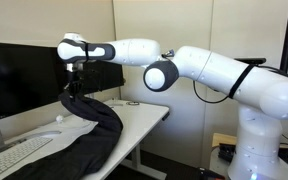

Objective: Fold the cloth

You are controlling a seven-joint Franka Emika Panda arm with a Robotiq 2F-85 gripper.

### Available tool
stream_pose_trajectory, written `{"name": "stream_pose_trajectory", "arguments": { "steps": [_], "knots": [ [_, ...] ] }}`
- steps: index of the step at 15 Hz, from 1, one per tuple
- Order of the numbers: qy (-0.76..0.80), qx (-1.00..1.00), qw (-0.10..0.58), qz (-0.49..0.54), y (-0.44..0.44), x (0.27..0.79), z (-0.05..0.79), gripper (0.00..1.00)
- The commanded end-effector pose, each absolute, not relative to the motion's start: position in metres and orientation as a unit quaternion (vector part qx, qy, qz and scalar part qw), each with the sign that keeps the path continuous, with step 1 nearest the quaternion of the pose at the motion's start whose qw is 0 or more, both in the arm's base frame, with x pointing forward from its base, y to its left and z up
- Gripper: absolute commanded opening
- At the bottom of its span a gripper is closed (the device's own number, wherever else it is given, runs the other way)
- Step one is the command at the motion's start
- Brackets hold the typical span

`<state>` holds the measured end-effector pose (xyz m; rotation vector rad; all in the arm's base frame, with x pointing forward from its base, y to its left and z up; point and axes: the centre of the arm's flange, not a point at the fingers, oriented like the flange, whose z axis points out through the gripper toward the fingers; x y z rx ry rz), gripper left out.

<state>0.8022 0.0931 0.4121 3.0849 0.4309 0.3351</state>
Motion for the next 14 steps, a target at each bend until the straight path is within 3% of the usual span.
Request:
{"name": "stream_pose_trajectory", "arguments": {
  "steps": [1, 14],
  "knots": [
    [0.126, 0.983, 0.022, 0.131, 0.128, 0.729, 0.411, 0.06],
    [0.15, 0.976, 0.039, 0.156, 0.23, 0.7, 0.427, 0.07]
  ]
}}
